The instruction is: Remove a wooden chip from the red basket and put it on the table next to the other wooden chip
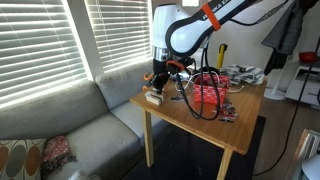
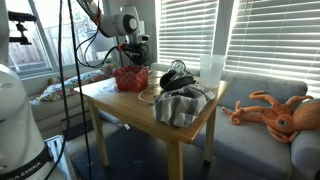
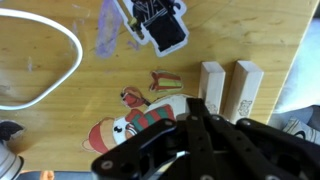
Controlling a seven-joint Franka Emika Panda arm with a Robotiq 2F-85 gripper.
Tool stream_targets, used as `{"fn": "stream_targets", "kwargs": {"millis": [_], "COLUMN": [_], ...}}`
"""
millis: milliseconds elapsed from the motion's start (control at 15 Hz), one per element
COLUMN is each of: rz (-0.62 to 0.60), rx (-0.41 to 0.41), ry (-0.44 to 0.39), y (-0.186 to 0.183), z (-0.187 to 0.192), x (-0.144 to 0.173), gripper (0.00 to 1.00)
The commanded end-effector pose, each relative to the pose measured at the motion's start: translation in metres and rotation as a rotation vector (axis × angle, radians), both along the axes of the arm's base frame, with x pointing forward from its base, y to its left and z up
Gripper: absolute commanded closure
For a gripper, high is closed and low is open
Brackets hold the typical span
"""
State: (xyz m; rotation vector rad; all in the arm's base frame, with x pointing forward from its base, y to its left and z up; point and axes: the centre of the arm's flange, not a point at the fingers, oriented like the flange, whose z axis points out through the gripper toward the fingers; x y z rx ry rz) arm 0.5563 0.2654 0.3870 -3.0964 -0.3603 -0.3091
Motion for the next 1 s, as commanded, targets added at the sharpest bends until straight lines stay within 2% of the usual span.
{"fn": "stream_targets", "kwargs": {"millis": [0, 933], "rz": [0.006, 0.014], "rx": [-0.016, -0.01], "ry": [-0.007, -0.002], "y": [0.0056, 0.0066], "z": [-0.0071, -0.0117], "x": [0.0014, 0.0016], "gripper": [1.0, 1.0]}}
